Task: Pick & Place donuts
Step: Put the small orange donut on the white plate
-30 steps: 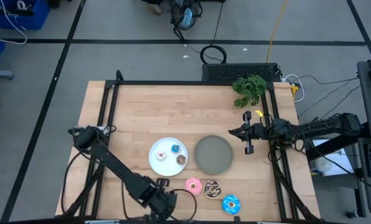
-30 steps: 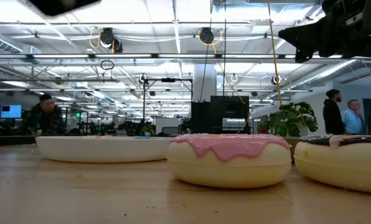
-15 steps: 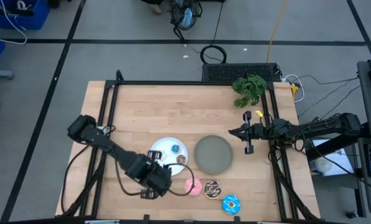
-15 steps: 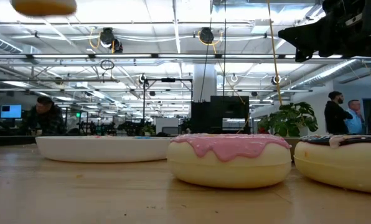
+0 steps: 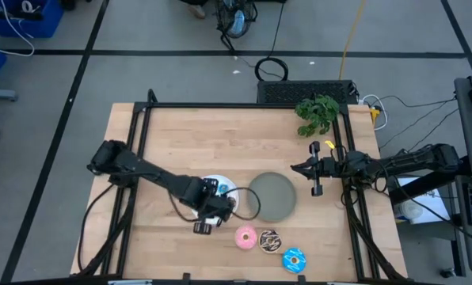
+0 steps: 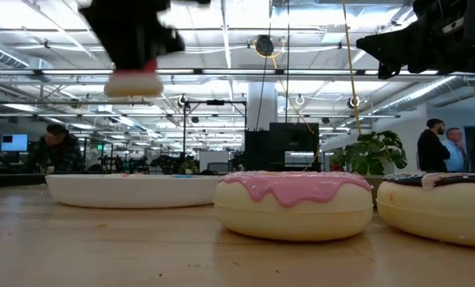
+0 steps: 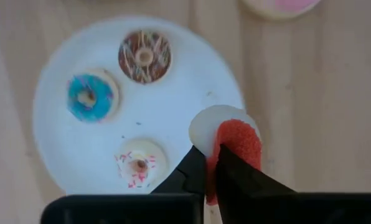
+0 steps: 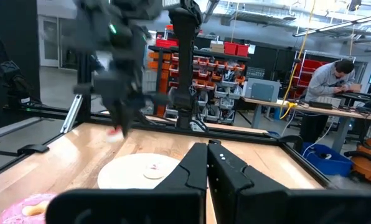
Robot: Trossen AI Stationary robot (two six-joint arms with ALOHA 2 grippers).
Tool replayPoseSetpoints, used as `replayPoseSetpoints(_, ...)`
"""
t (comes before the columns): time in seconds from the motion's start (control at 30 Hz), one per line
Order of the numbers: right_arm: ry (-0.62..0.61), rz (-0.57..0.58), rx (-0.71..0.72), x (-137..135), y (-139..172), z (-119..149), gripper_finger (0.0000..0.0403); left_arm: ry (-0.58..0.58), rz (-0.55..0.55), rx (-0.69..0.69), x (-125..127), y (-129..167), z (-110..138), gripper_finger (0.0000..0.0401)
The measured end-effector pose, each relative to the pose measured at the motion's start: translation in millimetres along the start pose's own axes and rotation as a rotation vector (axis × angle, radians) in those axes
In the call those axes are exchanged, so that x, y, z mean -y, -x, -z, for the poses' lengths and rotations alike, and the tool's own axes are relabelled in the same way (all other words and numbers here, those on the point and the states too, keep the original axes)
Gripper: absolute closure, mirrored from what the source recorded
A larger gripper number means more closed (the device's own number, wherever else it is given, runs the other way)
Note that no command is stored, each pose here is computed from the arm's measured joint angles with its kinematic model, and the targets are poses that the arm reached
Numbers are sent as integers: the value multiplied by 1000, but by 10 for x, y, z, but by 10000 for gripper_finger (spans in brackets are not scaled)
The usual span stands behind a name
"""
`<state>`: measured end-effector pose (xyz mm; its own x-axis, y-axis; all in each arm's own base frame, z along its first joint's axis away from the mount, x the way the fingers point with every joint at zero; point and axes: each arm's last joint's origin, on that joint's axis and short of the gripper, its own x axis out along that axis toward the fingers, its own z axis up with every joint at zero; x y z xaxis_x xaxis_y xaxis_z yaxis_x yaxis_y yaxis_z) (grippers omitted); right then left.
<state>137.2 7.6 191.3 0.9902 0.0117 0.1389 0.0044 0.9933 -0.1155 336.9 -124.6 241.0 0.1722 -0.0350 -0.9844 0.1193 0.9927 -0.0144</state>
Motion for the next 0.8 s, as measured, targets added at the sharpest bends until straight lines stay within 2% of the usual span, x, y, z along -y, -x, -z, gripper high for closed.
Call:
replayPoseSetpoints(0.17,1,0,0,0,0,0,403,34,62,-28,-139,-372,115,393)
replayPoseSetpoints(0.4,19,3,19,2,0,-18,403,57,92,-36,-230,-708,282,360)
replayPoseSetpoints(0.63,18,3,22,3,0,-20,403,78,127,-1,-251,-794,297,358)
replayPoseSetpoints(0.8,18,3,22,3,0,-21,403,75,143,8,-242,-792,286,310)
